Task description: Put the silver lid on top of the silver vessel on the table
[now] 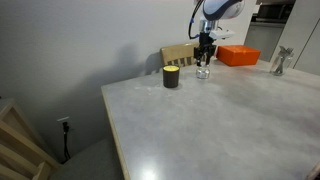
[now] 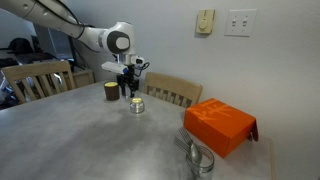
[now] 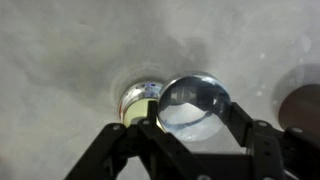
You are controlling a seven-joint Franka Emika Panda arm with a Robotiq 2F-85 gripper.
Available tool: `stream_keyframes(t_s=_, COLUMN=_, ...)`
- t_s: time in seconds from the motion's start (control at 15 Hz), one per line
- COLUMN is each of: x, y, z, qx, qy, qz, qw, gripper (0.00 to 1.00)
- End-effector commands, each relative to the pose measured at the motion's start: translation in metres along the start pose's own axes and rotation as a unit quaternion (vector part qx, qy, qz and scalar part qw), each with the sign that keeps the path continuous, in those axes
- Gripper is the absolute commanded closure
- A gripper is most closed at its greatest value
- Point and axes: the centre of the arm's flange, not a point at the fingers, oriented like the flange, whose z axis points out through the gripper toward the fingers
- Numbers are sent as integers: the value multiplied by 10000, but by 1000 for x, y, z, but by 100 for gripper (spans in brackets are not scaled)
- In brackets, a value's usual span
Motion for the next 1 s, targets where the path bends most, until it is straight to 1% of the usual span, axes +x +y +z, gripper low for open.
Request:
stream_keyframes(t_s=0.0, x=4, y=16, z=12, qx=-144, qy=-169, qz=126, qw=9997, gripper=56)
stream_keyframes(t_s=0.2, x=-1, y=30, z=17, qx=-194, qy=-164, qz=269, qw=9993, gripper=56)
stream_keyframes(t_s=0.33, x=1, y=36, z=19, qx=-214, qy=-154, qz=328, qw=9991, gripper=56)
stream_keyframes(t_s=0.93, x=20, y=42, z=8, qx=-245, qy=-39, qz=362, qw=9990, gripper=56)
